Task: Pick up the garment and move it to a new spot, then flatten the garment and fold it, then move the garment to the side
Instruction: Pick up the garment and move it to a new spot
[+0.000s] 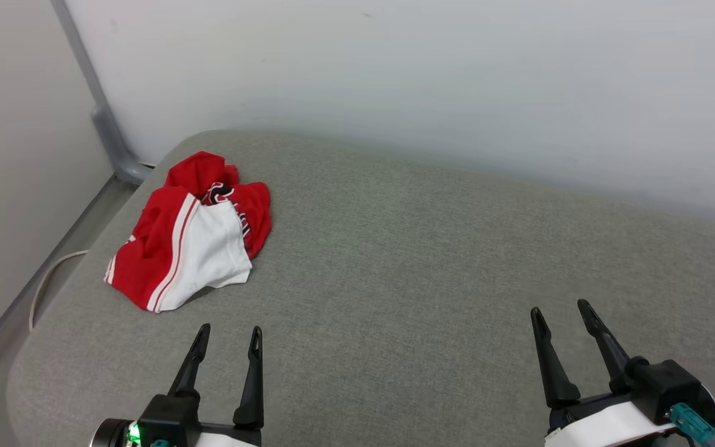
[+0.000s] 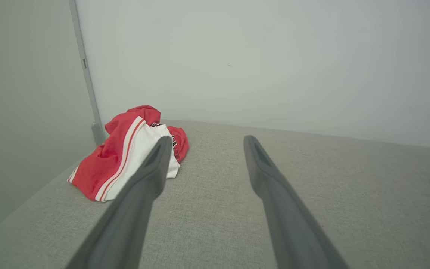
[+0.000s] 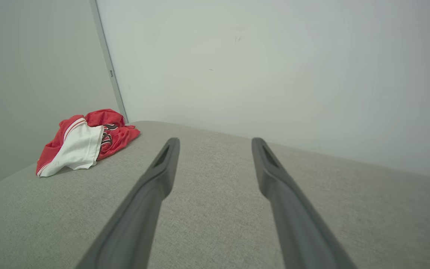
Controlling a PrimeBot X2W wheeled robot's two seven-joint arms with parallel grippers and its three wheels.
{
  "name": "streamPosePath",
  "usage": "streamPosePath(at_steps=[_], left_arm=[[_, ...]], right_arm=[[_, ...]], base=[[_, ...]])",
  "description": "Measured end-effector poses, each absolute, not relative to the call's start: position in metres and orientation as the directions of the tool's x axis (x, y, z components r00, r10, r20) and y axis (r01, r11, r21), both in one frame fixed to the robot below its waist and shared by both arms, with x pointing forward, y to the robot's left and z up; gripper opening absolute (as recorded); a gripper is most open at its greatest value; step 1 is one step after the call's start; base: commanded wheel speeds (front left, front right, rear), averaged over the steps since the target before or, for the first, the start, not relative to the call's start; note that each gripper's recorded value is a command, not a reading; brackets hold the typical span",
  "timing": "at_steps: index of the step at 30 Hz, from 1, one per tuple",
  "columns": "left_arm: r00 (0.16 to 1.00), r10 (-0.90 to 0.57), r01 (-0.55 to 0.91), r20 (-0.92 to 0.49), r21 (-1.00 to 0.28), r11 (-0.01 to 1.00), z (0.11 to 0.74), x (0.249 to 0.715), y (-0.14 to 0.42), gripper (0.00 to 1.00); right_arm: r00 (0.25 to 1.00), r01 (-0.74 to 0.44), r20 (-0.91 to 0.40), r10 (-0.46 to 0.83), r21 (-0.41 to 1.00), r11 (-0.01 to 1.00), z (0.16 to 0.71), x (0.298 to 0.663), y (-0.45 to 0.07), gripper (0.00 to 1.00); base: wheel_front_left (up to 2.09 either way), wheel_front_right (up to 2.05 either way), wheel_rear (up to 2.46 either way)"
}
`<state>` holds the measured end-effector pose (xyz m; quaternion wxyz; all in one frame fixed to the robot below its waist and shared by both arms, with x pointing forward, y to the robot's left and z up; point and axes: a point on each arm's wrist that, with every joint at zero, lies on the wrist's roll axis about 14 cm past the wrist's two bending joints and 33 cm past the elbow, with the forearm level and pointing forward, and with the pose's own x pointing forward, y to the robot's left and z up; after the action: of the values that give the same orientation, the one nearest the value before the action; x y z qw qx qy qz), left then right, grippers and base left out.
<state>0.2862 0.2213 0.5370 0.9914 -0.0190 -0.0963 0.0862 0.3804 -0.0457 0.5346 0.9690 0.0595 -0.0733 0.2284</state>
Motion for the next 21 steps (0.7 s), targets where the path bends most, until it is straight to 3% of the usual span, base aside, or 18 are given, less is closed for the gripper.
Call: streamPosePath(at_steps=[14, 21], left_arm=[[0.939, 0.294, -0.288, 0.179, -0.059, 0.956, 0.533, 0.256, 0.254, 1.00], [0.933, 0.316, -0.311, 0.174, -0.056, 0.949, 0.532, 0.254, 0.261, 1.00]], right_arm=[[0.820, -0.565, 0.166, 0.547, 0.084, 0.821, 0.535, 0.379, 0.000, 1.00], [0.820, -0.565, 0.165, 0.548, 0.086, 0.820, 0.534, 0.380, 0.000, 1.00]], base=[[0.00, 0.00, 0.00], [0.00, 0.00, 0.00]])
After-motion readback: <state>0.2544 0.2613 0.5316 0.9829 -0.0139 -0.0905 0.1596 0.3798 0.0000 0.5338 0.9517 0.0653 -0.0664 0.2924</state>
